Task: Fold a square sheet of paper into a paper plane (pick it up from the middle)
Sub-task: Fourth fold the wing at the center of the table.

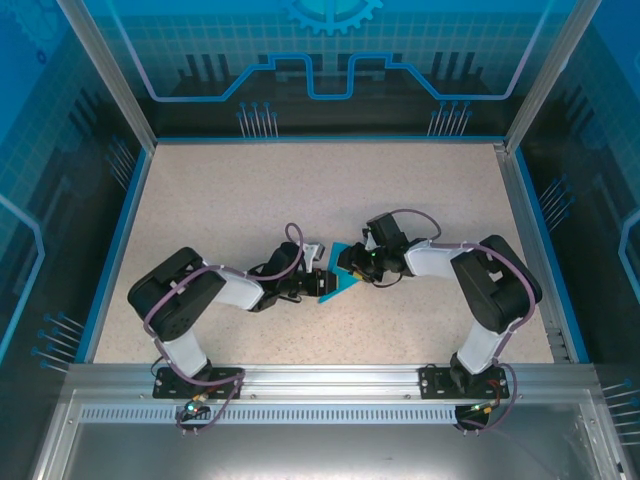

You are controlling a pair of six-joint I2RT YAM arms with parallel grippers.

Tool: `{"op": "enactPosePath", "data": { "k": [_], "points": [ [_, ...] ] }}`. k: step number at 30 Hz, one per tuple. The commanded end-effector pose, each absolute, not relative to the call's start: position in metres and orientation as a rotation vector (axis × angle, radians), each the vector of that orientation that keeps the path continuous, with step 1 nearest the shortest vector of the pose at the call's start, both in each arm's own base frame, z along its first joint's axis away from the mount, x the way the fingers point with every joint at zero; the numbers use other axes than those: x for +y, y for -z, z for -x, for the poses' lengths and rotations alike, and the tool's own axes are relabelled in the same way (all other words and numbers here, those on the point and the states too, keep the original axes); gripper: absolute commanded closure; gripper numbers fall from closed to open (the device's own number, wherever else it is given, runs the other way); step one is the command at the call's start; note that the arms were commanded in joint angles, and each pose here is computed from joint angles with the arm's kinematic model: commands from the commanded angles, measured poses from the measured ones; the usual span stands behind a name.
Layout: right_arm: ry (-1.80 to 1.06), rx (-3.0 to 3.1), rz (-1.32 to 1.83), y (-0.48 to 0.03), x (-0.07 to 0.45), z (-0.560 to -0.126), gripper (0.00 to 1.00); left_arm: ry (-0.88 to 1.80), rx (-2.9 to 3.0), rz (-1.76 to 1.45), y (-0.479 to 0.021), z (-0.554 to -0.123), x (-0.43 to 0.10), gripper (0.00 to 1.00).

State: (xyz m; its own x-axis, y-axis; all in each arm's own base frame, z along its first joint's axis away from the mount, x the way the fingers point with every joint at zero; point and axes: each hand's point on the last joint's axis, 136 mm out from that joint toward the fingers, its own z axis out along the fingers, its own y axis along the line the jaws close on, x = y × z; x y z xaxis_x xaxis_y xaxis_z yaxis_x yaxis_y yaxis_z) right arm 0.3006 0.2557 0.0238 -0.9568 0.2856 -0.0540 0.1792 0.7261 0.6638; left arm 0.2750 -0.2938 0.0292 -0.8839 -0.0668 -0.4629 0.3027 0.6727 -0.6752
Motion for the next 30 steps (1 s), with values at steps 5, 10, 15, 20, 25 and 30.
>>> {"op": "enactPosePath", "data": {
  "k": [5, 10, 15, 20, 25, 30],
  "points": [
    [-1.011, 2.815, -0.378, -0.014, 0.251, -0.301, 0.54, 1.102, 2.528, -0.107, -0.023, -0.274, -0.291, 0.7],
    [-0.986, 2.837, -0.397, -0.007, 0.249, -0.299, 0.53, 1.163, 2.526, -0.122, -0.027, -0.271, -0.298, 0.72],
    [-0.92, 2.872, -0.421, -0.002, 0.243, -0.296, 0.53, 1.124, 2.505, -0.08, -0.042, -0.277, -0.282, 0.67],
    [-0.826, 2.915, -0.435, 0.002, 0.235, -0.29, 0.53, 1.046, 2.495, -0.039, -0.062, -0.275, -0.262, 0.59],
    [-0.742, 2.96, -0.455, 0.002, 0.232, -0.29, 0.51, 1.126, 2.479, -0.011, -0.078, -0.269, -0.266, 0.57],
    [-0.682, 3.002, -0.456, 0.004, 0.233, -0.288, 0.49, 1.257, 2.474, -0.073, -0.083, -0.265, -0.284, 0.72]
  ]
}}
